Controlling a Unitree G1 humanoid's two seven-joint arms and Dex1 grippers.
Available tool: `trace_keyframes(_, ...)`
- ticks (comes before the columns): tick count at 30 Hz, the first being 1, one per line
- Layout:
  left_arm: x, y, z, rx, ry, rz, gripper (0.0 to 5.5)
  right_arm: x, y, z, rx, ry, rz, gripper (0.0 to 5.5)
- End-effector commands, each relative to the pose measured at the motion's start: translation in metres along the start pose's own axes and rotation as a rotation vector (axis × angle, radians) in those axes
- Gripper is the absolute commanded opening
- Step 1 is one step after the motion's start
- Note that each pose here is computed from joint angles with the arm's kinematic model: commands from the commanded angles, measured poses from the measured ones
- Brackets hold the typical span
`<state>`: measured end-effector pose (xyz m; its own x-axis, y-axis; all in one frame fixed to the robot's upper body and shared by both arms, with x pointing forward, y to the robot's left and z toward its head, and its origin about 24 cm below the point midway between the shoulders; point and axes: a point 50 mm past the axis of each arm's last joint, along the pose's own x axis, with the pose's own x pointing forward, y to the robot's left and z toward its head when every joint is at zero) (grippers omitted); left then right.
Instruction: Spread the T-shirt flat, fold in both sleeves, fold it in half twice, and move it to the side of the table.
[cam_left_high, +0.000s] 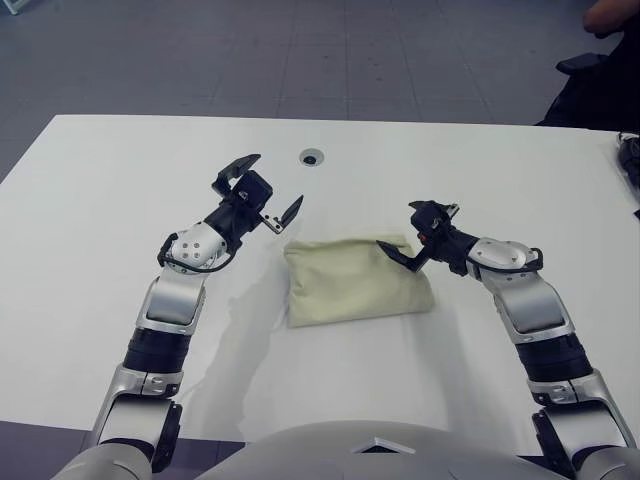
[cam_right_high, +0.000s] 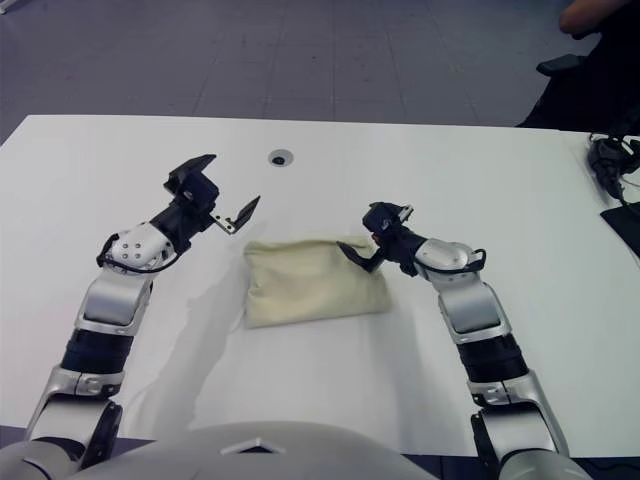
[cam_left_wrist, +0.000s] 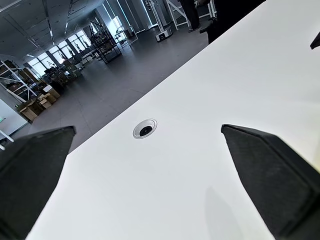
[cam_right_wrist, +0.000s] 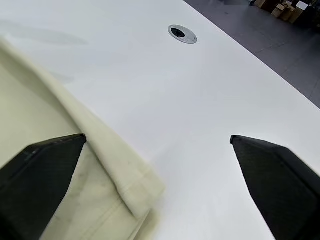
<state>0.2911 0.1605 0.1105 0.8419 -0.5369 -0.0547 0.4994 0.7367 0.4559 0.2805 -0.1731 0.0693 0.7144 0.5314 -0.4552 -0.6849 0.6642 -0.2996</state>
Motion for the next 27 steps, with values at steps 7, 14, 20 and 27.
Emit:
trace_keyframes(7,-0.001,-0.005,-0.001,-0.018,-0.006,-0.031,5.4,0.007,-0.002,-0.012,-0.026,0.067,-0.008,5.37)
trace_keyframes(14,-0.002,-0.007,-0.001,-0.012,-0.004,-0.04,5.4,0.011,-0.01,-0.005,0.021,0.024,-0.082,5.37)
trace_keyframes(20,-0.004,-0.007,-0.001,-0.001,-0.001,-0.042,5.4,0.013,-0.014,0.0,0.047,0.007,-0.117,5.37)
trace_keyframes(27,-0.006,-0.018,0.001,0.01,-0.027,-0.117,5.4,0.017,-0.014,-0.002,0.074,0.011,-0.15,5.37)
